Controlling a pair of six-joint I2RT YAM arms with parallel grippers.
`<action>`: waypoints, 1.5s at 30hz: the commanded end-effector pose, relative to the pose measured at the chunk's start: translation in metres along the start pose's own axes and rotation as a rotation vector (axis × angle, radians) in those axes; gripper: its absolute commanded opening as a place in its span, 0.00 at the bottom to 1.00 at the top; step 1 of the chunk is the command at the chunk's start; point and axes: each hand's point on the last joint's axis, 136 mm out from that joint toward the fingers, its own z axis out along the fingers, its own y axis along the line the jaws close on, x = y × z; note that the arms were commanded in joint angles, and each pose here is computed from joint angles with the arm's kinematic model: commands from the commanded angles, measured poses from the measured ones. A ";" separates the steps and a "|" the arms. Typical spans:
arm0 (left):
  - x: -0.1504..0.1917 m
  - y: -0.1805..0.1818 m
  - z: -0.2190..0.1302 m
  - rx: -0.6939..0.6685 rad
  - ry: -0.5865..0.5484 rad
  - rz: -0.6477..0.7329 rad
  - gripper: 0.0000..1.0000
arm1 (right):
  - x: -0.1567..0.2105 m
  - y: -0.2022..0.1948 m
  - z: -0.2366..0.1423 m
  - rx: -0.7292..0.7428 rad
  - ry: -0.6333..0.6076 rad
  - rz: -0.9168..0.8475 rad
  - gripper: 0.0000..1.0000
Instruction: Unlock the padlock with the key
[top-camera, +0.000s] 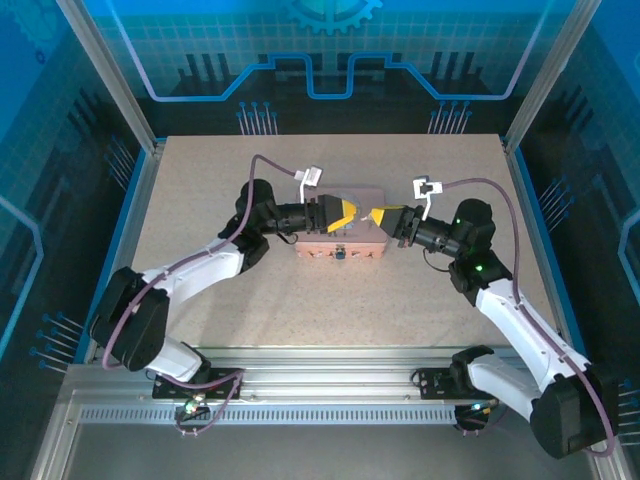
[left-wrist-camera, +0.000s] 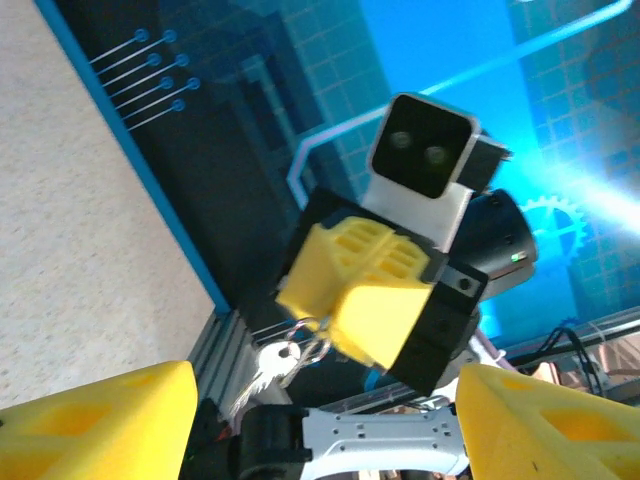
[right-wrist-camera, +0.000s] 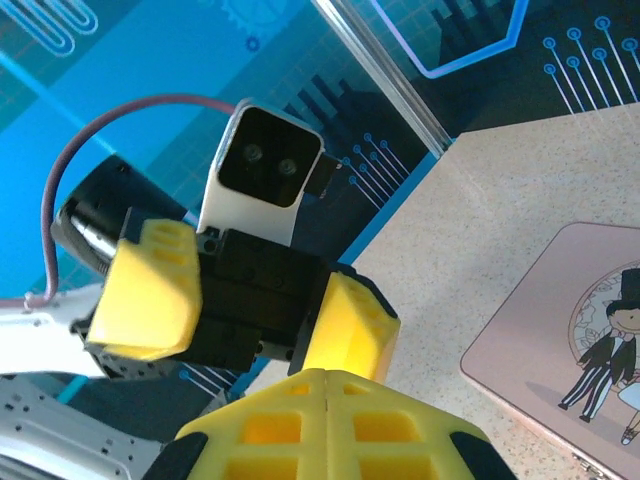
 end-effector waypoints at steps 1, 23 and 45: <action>-0.005 -0.020 0.007 0.113 -0.048 0.035 0.70 | -0.015 0.014 0.002 -0.053 -0.088 0.012 0.00; -0.001 -0.016 0.019 0.144 -0.028 0.019 0.30 | -0.010 -0.010 -0.002 0.040 -0.167 0.085 0.00; 0.008 0.004 0.016 -0.049 0.064 0.034 0.00 | 0.010 -0.015 -0.021 0.124 -0.077 0.034 0.39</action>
